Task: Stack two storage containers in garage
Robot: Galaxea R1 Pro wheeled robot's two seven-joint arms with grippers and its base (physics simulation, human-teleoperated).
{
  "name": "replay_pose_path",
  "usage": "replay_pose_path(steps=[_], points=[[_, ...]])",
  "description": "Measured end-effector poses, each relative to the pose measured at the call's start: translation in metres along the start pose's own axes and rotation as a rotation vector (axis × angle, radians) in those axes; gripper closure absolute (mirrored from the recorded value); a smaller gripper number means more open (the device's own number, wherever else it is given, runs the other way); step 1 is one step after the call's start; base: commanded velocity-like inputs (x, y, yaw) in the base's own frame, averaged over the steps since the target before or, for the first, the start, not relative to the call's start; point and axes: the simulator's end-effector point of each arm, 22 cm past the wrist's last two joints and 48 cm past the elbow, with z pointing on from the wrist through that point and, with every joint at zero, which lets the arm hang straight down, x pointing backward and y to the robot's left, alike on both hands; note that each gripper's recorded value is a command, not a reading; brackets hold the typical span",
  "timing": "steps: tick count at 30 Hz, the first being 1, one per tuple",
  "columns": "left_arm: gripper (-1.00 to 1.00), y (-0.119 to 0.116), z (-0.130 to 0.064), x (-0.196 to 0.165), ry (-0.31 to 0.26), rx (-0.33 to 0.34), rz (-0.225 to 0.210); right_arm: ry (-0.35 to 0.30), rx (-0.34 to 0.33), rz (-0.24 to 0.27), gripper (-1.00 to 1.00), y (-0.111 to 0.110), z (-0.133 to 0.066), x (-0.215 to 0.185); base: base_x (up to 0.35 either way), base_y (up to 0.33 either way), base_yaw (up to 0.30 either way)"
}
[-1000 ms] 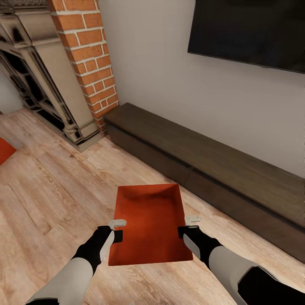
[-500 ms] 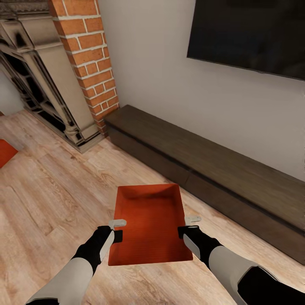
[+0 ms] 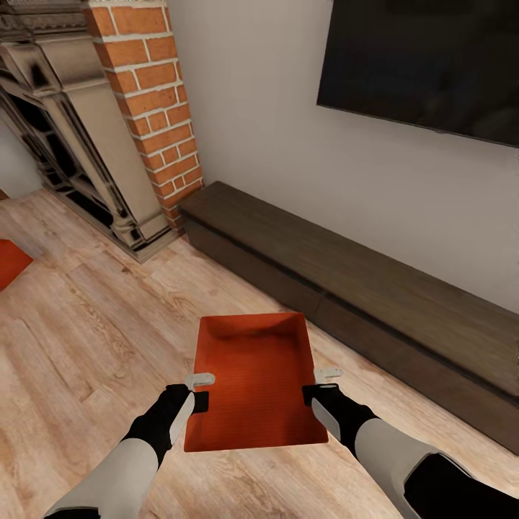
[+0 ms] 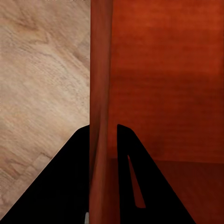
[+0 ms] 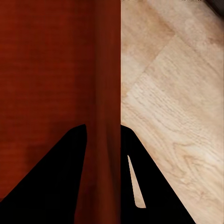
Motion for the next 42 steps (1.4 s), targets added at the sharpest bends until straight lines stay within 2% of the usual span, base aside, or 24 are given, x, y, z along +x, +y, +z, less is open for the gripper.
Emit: replay_pose_path(steps=[42], points=[[1.0,0.002,-0.062,-0.006,0.0,0.0,-0.001,0.0,0.0,0.0,1.0,-0.008,-0.06,-0.016,0.0,0.0,0.0]])
